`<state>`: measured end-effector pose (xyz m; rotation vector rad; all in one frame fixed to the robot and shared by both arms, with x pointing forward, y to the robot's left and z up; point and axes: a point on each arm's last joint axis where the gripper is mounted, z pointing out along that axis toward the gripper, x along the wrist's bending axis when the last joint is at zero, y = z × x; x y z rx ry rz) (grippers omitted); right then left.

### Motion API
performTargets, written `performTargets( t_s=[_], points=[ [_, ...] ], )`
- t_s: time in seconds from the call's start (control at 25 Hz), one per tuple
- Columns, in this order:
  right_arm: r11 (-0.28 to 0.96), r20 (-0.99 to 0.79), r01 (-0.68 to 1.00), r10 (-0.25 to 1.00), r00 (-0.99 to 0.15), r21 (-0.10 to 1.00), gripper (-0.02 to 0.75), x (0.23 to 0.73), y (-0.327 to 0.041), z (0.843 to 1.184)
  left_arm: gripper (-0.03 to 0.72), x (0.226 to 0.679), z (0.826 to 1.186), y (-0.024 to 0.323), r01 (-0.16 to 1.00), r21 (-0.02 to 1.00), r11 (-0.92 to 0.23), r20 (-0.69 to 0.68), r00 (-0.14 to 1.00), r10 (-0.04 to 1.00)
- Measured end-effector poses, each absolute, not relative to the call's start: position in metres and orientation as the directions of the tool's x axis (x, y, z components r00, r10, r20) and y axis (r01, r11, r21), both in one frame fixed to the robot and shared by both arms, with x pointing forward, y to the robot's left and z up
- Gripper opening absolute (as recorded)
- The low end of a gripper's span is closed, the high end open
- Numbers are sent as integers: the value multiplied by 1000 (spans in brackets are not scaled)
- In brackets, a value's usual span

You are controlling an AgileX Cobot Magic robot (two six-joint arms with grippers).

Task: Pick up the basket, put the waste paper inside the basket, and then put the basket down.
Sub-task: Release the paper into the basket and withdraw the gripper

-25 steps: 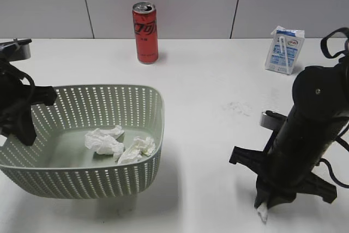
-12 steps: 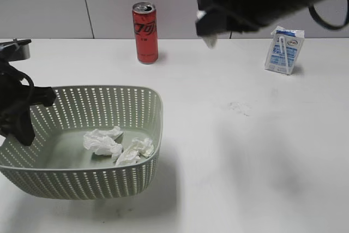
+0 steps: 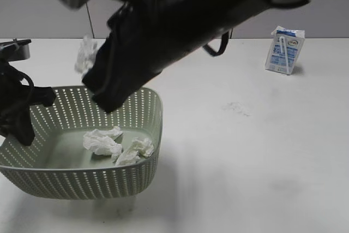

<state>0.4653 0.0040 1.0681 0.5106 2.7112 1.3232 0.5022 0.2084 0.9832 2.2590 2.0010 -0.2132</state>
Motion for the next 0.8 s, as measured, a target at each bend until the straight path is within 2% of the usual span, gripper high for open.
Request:
performTargets(
  t_s=[0.08,0.12,0.2,0.28,0.36,0.4,0.56,0.68,0.8],
  points=[
    [620,61,239,293,-954,747,72,464,15,1048,6,502,983,208,993,-6,-121,-182,118,976],
    [644,69,242,282,-957,726,118,465,20,1036,6,502,983,208,993,-6,-121,-182,118,976],
    [679,76,244,268,-960,692,251,466,23,1021,6,502,983,208,993,-6,-122,-181,119,976],
    [718,64,228,248,-967,658,427,468,24,1009,6,502,983,208,993,-6,-122,-181,119,976],
    [738,43,208,235,-971,642,559,468,22,1007,6,502,983,208,993,-6,-122,-181,119,976],
    [742,34,202,235,-971,639,601,469,22,1007,6,502,983,208,993,-6,-122,-181,119,976],
    [755,-20,195,265,-964,626,633,474,20,1015,6,502,983,208,993,-6,-121,-182,118,976],
    [742,-80,247,375,-924,623,633,488,14,1037,6,502,983,208,993,-6,-121,-182,118,976],
    [697,-108,395,559,-822,598,615,516,-6,1064,6,502,983,208,993,-7,-120,-183,117,976]
  ],
)
